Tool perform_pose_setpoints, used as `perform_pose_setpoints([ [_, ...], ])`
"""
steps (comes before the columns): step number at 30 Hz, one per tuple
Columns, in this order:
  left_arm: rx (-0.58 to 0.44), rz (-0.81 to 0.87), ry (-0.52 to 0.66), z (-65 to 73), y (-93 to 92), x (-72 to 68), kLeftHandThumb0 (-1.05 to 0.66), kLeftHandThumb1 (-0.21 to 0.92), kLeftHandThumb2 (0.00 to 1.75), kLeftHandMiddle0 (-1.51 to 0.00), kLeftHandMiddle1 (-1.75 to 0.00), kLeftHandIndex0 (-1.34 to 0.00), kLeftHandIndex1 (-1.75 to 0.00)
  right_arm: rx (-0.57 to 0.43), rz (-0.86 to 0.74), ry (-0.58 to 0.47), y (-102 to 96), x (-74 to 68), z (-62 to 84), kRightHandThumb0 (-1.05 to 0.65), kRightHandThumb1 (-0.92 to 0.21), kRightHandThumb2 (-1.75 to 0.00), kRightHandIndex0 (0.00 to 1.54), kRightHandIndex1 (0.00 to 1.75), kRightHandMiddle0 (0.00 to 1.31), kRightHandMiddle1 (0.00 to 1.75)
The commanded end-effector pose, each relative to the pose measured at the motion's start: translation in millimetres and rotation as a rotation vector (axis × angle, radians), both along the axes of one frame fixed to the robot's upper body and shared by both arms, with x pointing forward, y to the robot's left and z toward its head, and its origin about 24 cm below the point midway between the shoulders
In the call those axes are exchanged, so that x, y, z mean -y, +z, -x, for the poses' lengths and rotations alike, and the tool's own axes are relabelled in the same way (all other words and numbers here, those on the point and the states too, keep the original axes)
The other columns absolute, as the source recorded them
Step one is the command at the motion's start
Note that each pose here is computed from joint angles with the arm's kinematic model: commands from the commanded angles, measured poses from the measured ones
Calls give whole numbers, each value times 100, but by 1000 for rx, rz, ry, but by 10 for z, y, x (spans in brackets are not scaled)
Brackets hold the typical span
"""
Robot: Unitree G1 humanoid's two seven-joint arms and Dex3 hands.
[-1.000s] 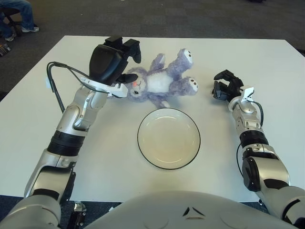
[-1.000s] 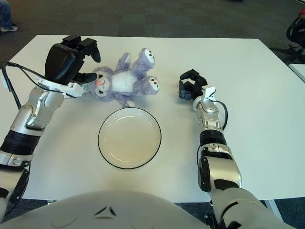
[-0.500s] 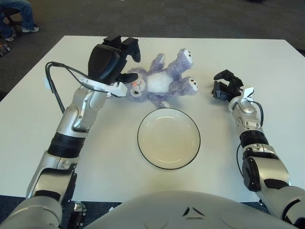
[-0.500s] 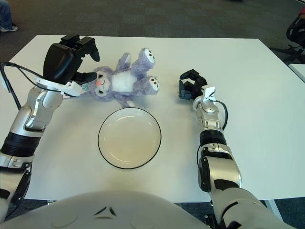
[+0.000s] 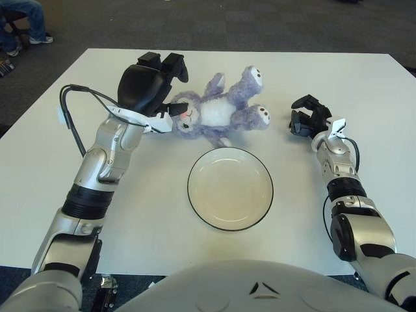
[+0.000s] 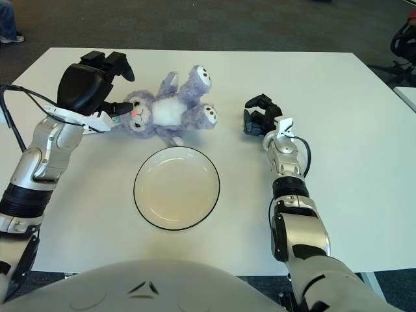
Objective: Put the doll into the plate.
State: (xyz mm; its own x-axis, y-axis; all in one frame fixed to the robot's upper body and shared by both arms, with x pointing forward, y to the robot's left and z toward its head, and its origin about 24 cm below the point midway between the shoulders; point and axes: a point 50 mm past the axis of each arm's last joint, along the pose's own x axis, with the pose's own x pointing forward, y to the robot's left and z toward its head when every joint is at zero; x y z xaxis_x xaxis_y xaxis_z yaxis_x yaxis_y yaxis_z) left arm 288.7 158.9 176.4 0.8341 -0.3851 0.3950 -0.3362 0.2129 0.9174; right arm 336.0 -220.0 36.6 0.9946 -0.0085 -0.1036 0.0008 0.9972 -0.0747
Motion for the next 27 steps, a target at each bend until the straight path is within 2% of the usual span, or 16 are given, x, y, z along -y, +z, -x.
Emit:
perform_pose_setpoints([
  [1,-28,-59,23,16,-4,3,-84,86,36,-39,-175,-1,-98,-164,2,-13,-348,23,177,-1,-31,-131,64,175,41,167],
  [3,-64,-86,31,17,-20,-2,-89,88,32,-30,-169,0,-90,-163,1,-14,-348,23,177,-1,-31,-131,64,175,41,166],
  [6,-106,-105,36,18,-30,-5,-94,91,29,-19,-144,0,-75,-162,0,-13,-348,24,177,-1,-31,-131,64,175,42,165],
  [10,-202,-128,41,24,-47,-16,-97,92,28,-13,-118,0,-55,-159,-3,-13,-345,25,180,-1,-31,-131,64,175,42,165],
  [20,-266,-194,45,26,-72,-22,-98,92,29,-16,-61,0,-18,-159,-3,-17,-344,35,184,-1,-31,-132,64,175,41,167],
  [27,-314,-239,49,31,-89,-12,-95,92,33,-20,-32,0,-2,-157,-2,-18,-340,34,188,-1,-30,-131,64,175,42,164],
])
